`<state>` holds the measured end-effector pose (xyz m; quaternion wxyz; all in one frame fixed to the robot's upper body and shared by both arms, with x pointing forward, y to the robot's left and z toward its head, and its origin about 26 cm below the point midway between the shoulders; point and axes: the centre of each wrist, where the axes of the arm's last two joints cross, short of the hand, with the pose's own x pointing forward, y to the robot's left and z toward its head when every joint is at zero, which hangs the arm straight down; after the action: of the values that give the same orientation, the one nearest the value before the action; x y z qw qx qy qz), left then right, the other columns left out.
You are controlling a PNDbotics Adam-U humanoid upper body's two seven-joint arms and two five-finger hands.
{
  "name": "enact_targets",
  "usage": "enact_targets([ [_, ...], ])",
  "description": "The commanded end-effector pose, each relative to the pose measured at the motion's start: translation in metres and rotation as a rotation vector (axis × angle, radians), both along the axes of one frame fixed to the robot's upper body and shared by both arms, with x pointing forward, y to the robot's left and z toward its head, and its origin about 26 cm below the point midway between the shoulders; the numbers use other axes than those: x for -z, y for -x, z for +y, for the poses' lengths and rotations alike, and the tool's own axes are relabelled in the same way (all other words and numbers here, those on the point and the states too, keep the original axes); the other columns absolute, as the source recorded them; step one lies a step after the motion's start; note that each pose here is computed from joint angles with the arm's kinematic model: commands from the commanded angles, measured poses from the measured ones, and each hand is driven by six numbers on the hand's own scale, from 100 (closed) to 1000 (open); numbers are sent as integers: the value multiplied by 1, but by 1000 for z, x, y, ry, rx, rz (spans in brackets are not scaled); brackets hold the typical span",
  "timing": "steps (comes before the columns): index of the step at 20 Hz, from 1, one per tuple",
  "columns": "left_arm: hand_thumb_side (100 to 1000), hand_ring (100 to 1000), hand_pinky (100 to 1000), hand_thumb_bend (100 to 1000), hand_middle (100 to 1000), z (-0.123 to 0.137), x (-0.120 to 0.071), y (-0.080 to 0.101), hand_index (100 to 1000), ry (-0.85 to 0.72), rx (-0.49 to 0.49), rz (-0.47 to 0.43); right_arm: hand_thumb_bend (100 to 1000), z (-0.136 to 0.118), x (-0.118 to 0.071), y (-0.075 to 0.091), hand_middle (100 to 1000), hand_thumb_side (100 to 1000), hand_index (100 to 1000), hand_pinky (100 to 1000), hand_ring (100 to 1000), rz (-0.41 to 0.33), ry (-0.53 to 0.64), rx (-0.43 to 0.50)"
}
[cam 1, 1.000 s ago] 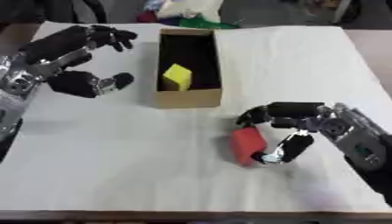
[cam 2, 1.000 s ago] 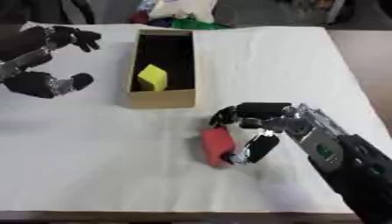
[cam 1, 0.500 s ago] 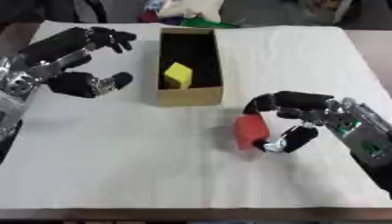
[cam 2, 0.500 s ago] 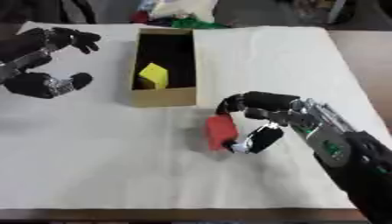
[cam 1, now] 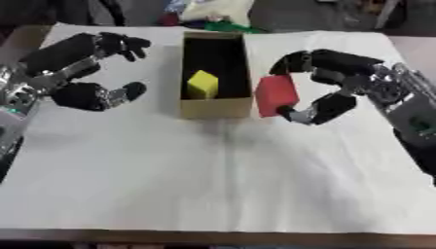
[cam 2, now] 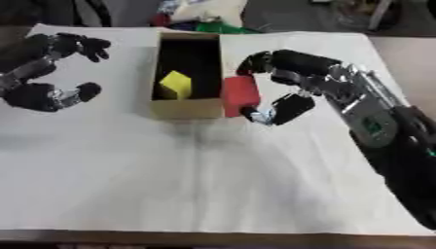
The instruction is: Pick up objects on the table and place them in the box.
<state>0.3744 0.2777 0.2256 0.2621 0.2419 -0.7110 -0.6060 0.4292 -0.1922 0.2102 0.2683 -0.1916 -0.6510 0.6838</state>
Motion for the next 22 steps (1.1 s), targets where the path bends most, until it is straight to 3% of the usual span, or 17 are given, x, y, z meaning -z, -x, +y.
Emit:
enact_targets([
  [1, 940, 741, 801, 353, 756, -3, -18, 3, 974, 20, 26, -54, 169, 17, -9, -18, 843, 502, 618, 851, 875, -37, -17, 65],
  [10, 949, 741, 800, 336, 755, -16, -25, 4, 974, 46, 75, -68, 175, 47, 19, -53, 850, 516, 662, 857, 879, -94, -23, 279],
  [12, 951, 741, 800, 336, 755, -16, -25, 5, 974, 47, 77, -67, 186, 46, 25, -56, 857, 522, 730, 859, 882, -101, -16, 318],
  [17, 955, 740, 800, 331, 755, -13, -25, 5, 976, 49, 67, -62, 361, 39, 34, -60, 883, 606, 991, 869, 896, -120, 3, 375],
  [22, 962, 740, 799, 326, 755, -11, -22, 4, 977, 50, 58, -48, 627, 35, 28, -60, 883, 767, 1000, 869, 895, -161, -4, 392],
])
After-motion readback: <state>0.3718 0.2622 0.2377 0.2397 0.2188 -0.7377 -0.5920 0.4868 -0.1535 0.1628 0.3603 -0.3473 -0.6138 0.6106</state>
